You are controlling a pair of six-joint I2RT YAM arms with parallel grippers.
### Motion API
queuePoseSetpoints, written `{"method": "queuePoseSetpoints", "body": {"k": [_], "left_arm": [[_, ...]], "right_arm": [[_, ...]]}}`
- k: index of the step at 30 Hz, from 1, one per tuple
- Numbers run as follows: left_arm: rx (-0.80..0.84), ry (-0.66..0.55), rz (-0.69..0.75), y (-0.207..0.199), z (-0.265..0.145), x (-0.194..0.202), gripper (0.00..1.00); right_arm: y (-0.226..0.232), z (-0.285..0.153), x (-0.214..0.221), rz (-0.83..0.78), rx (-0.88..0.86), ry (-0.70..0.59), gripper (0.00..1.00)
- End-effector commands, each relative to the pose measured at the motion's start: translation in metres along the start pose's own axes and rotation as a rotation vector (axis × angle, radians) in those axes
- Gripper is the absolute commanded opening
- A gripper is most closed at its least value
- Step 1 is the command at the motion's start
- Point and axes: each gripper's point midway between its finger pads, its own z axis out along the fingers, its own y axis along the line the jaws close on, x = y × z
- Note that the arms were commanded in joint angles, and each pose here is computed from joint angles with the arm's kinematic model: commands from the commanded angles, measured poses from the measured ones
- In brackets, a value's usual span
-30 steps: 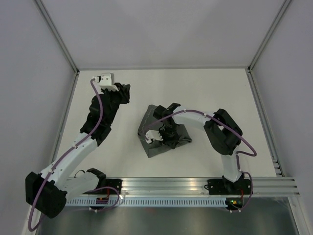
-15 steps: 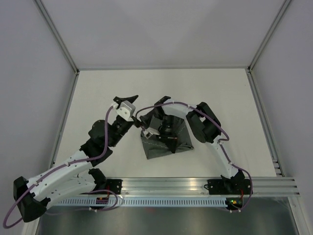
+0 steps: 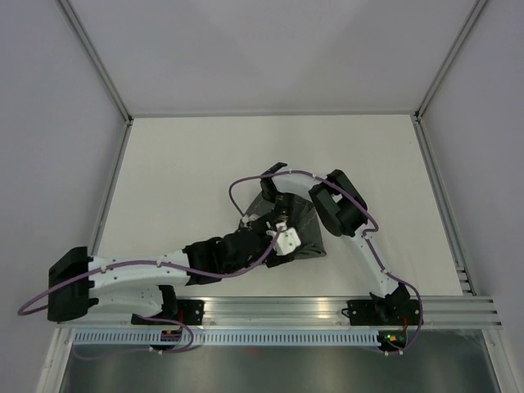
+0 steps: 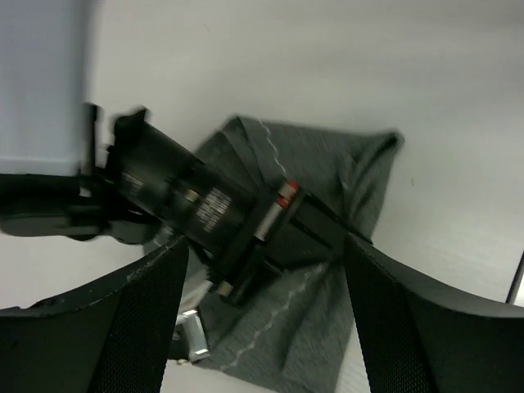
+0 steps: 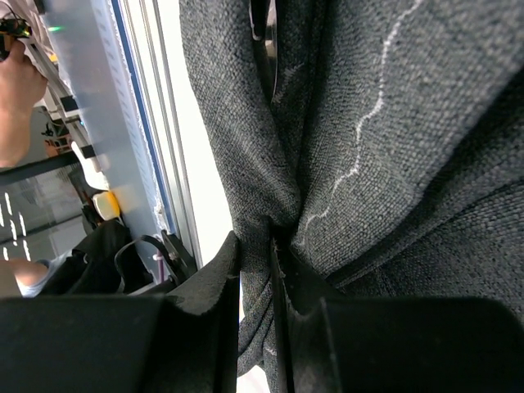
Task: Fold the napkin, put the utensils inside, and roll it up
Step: Roll the napkin at the center of the board.
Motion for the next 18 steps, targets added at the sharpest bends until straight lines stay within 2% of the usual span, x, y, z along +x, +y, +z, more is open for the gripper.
{"method": "queuePoseSetpoints", "body": {"k": [1, 7, 18], "left_arm": [[0.059, 0.159, 0.118, -0.02, 0.014, 0.032, 0.81], [0.184, 0.273, 0.173, -0.052, 0.03, 0.067, 0.81], [0.273, 0.362, 0.202, -0.077, 0.04, 0.105, 0.81]], "right_arm": [[-0.059, 0.019, 0.006, -0.076, 0.119, 0.044, 0.01], [-0.065, 0.018, 0.005, -0.066, 0.146, 0.037, 0.0], [-0.066, 0.018, 0.008, -0.055, 0.155, 0.034, 0.0]]}}
